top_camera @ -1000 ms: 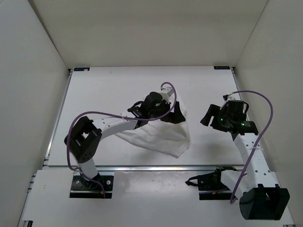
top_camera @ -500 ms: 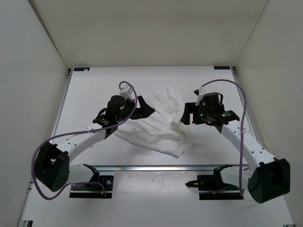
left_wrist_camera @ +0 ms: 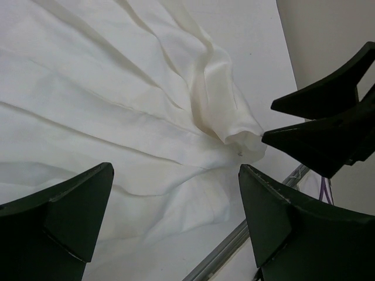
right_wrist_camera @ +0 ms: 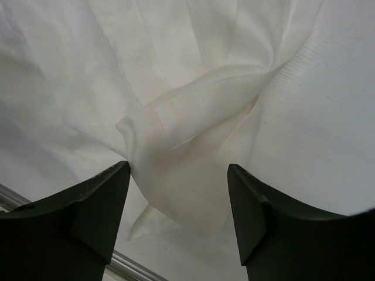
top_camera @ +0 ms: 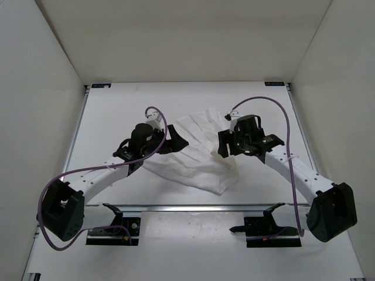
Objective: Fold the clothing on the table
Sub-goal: Flatten the skirt out
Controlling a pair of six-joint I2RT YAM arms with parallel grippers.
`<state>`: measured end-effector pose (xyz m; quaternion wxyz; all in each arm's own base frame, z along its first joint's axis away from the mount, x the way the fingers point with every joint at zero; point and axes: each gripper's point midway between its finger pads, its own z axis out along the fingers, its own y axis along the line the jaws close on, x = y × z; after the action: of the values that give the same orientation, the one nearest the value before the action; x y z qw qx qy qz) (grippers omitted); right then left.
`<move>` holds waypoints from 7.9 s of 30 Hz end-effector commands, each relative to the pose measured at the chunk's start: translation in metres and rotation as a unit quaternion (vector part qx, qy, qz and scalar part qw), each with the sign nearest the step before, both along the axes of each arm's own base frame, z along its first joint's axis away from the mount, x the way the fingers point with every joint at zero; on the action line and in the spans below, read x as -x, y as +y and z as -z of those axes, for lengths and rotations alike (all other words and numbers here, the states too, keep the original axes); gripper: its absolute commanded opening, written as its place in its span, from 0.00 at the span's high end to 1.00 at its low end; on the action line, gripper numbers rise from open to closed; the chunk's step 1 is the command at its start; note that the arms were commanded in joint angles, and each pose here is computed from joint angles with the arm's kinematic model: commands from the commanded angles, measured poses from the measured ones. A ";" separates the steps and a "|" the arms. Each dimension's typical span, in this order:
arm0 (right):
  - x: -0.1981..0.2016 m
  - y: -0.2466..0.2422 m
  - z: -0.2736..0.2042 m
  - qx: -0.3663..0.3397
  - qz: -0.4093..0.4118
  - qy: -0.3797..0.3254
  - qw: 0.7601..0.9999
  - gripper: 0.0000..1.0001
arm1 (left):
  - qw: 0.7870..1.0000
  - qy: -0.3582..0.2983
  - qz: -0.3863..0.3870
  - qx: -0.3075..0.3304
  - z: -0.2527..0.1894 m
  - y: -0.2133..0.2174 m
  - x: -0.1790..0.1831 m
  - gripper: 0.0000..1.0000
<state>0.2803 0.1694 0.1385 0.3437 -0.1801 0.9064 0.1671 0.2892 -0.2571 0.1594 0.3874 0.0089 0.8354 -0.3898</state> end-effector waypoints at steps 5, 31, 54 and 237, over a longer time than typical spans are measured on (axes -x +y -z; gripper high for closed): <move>-0.007 -0.002 0.024 0.014 -0.002 0.013 1.000 0.42 | 1.000 -0.015 0.009 0.021 -0.013 0.000 0.005 0.01; -0.007 -0.138 0.051 0.071 0.209 0.009 0.975 1.00 | 0.971 -0.010 0.211 -0.113 0.013 -0.099 0.045 0.01; 0.007 -0.150 0.063 0.043 0.238 0.026 0.970 1.00 | 0.912 -0.059 0.303 -0.271 0.074 -0.195 0.074 0.02; -0.190 -0.087 -0.246 -0.070 0.112 -0.250 0.959 1.00 | 0.941 -0.236 -0.194 -0.143 -0.241 0.110 -0.174 1.00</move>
<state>0.4877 0.1280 0.3875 0.5612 -0.1127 0.7896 0.2212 0.4971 -0.1916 0.3077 0.5000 0.0295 0.8369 -0.2208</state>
